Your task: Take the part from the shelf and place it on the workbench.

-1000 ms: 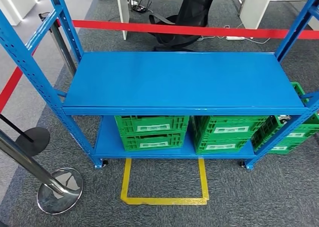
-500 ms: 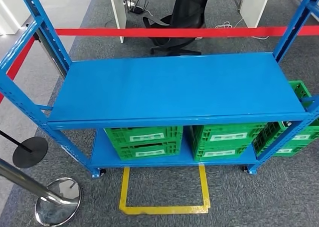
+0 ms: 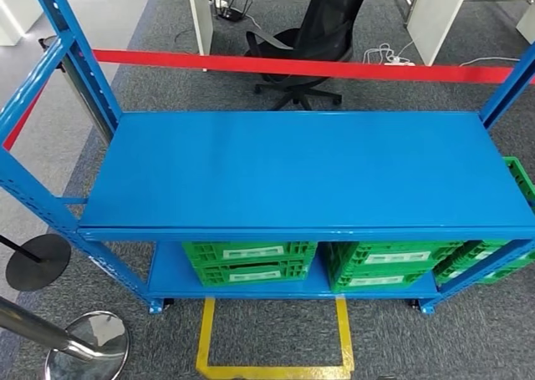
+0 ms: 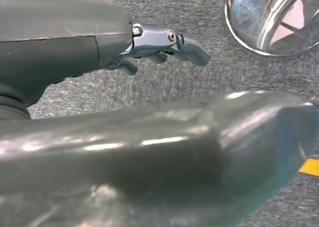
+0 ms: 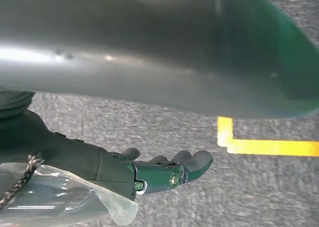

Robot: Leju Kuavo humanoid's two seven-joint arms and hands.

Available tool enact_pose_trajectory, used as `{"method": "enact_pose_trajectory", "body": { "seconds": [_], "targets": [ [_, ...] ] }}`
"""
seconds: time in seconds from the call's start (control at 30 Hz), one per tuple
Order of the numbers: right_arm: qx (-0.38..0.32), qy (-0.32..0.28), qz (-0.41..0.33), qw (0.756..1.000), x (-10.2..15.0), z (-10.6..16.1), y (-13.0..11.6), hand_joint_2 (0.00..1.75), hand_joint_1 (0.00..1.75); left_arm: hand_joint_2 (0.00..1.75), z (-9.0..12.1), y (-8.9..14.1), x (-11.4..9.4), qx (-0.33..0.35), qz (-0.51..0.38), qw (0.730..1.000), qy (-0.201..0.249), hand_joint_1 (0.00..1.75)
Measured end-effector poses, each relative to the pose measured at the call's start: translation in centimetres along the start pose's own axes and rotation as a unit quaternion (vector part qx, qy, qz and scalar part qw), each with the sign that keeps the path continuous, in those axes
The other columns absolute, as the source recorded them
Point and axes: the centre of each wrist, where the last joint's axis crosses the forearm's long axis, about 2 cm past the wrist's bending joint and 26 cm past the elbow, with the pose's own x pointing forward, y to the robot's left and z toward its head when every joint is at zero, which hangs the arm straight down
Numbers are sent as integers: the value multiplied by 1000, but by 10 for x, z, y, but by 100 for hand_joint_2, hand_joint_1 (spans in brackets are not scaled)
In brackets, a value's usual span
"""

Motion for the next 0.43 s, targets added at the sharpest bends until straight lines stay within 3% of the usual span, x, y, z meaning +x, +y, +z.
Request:
{"method": "enact_pose_trajectory", "body": {
  "seconds": [0.43],
  "targets": [
    [0,1,1,1000,0,0,0,0,0,0,-2,0,2,4,1,1000,-1,0]
  ]
}}
